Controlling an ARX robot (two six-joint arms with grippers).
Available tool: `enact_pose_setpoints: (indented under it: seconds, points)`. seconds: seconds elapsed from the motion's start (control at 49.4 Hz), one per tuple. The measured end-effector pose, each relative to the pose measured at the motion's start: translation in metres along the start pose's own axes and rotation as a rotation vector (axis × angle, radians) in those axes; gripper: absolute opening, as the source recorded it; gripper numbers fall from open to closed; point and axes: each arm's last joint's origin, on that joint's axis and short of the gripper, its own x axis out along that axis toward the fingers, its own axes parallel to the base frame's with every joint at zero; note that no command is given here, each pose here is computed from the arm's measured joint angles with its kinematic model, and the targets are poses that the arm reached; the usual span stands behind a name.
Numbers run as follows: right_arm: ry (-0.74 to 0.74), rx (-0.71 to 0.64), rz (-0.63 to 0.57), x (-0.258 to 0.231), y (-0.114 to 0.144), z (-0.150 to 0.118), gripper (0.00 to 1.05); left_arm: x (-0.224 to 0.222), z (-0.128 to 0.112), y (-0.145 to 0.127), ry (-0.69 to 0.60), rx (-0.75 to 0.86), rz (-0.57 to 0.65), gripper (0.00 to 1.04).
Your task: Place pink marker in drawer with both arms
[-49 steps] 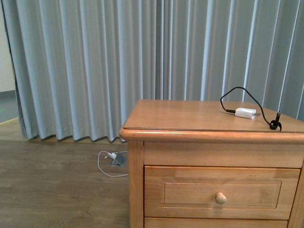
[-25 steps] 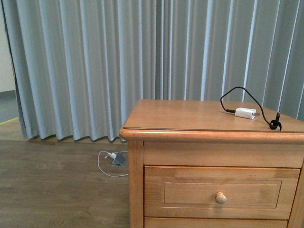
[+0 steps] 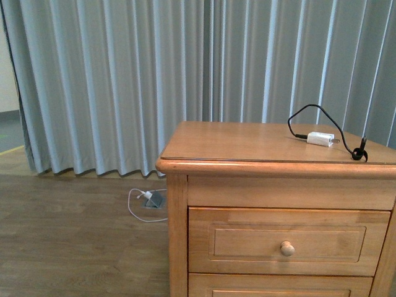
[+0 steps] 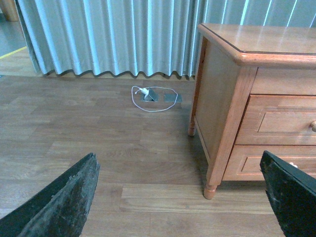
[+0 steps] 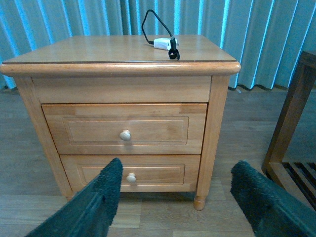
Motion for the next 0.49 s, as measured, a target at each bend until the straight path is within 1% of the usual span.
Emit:
enact_pose_setpoints:
  seconds: [0.122,0.142,0.203,0.486]
  points:
    - [0.0,0.0,0.0,0.0,0.0,0.0,0.96,0.0,0.0,0.0,0.0,0.0,0.0,0.99]
    - [0.0,0.0,0.0,0.0,0.0,0.0,0.98,0.0,0.0,0.0,0.0,0.0,0.0,0.99]
    - [0.0,0.0,0.0,0.0,0.0,0.0,0.96,0.0,0.0,0.0,0.0,0.0,0.0,0.99]
    - [0.0,0.0,0.0,0.0,0.0,0.0,0.96,0.0,0.0,0.0,0.0,0.0,0.0,0.99]
